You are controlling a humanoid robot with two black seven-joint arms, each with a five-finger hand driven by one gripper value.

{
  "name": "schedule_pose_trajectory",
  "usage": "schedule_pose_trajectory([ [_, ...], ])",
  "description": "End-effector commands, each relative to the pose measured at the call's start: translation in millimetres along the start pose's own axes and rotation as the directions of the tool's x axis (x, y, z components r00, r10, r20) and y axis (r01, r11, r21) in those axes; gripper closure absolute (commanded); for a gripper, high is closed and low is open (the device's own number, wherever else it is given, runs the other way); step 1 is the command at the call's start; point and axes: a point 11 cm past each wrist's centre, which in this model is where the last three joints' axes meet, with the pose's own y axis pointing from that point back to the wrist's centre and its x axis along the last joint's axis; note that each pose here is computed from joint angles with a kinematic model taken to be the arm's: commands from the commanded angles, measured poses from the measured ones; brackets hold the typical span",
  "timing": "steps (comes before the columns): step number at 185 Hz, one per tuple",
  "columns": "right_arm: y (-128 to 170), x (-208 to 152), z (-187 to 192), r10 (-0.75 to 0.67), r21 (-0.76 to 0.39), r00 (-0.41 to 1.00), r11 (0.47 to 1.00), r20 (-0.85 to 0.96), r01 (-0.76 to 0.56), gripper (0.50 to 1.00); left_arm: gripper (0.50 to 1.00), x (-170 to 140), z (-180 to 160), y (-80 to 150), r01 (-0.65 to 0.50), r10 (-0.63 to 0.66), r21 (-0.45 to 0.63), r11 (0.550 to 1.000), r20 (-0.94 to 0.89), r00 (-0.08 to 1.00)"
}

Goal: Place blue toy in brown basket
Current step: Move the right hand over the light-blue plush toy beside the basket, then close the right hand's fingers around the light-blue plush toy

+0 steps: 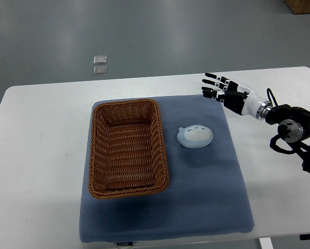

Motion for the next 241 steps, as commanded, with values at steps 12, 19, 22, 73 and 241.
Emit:
schedule_pose_trajectory([
  [12, -0.4, -0.8, -0.2, -0.005, -0.004, 1.000, 1.000, -0.017, 0.005, 0.585, 0.500, 0.7, -0.3, 0.0, -0.003, 0.003, 0.000, 1.000, -0.002, 1.000],
  [19, -0.4, -0.5, -0.2, -0.002, -0.004, 1.000, 1.000, -0.017, 0.002, 0.585, 0.500, 0.7, -0.3, 0.0, -0.003, 0.003, 0.000, 1.000, -0.003, 1.000],
  [22, -0.1, -0.2, 0.5, -0.001, -0.005, 1.000, 1.000, -0.016, 0.001, 0.585, 0.500, 0.7, -0.3, 0.0, -0.003, 0.003, 0.000, 1.000, -0.003, 1.000],
  [73, -2.0, -6.5, -15.3, -0.066, 0.014, 0.997, 0.998, -0.033, 0.066, 0.585, 0.500, 1.8, 5.7, 0.2, -0.009, 0.009, -0.014, 1.000, 0.001, 1.000],
  [241, 11.5, -56.8, -3.5, -0.474, -0.405, 0.217, 0.865, -0.853, 0.296, 0.587, 0.500, 1.3, 5.7, 0.2, -0.007, 0.007, -0.014, 1.000, 0.001, 1.000],
])
